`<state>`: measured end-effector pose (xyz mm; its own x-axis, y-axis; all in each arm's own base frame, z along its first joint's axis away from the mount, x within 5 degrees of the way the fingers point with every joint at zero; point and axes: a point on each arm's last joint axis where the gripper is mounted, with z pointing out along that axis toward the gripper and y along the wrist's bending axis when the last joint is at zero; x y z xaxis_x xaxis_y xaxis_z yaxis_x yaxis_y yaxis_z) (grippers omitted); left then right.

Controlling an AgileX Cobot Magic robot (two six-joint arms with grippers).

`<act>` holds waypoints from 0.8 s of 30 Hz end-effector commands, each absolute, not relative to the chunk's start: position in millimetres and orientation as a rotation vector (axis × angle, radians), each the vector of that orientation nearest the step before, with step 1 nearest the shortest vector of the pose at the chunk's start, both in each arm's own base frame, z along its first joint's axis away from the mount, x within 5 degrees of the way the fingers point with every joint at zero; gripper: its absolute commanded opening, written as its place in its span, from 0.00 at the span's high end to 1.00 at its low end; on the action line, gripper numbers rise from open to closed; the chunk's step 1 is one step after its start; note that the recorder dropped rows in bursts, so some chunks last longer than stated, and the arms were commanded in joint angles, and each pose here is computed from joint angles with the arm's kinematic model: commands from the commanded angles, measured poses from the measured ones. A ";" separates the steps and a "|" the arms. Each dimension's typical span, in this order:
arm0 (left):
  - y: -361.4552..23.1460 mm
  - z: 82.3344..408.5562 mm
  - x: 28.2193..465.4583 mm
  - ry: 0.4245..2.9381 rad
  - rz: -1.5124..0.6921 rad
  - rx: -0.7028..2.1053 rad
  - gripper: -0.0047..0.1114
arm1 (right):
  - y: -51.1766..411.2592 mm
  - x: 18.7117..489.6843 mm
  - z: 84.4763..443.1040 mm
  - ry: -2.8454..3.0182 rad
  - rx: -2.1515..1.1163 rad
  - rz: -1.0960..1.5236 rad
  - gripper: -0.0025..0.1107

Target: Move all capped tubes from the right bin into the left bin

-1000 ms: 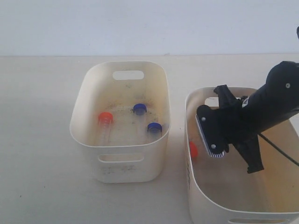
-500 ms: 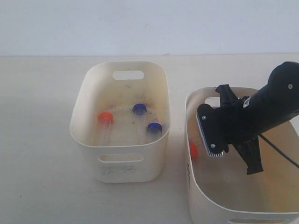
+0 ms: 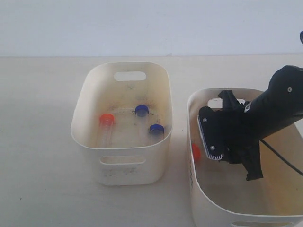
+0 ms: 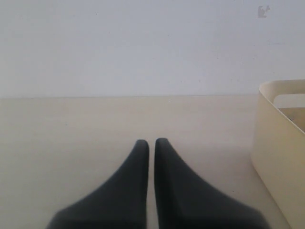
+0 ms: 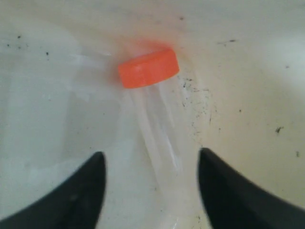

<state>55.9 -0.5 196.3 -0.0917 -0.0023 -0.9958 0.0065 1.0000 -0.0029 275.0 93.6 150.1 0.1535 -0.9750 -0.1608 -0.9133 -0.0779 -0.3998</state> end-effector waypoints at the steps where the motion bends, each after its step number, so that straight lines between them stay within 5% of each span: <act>1: -1.0 197.4 56.1 1.658 -0.019 0.003 0.92 | 93.6 275.0 150.0 1.811 -2.017 -0.202 0.38; 24: -1.0 197.4 56.1 1.658 -0.019 0.003 0.92 | 93.9 281.2 139.3 1.809 -2.006 -0.234 0.38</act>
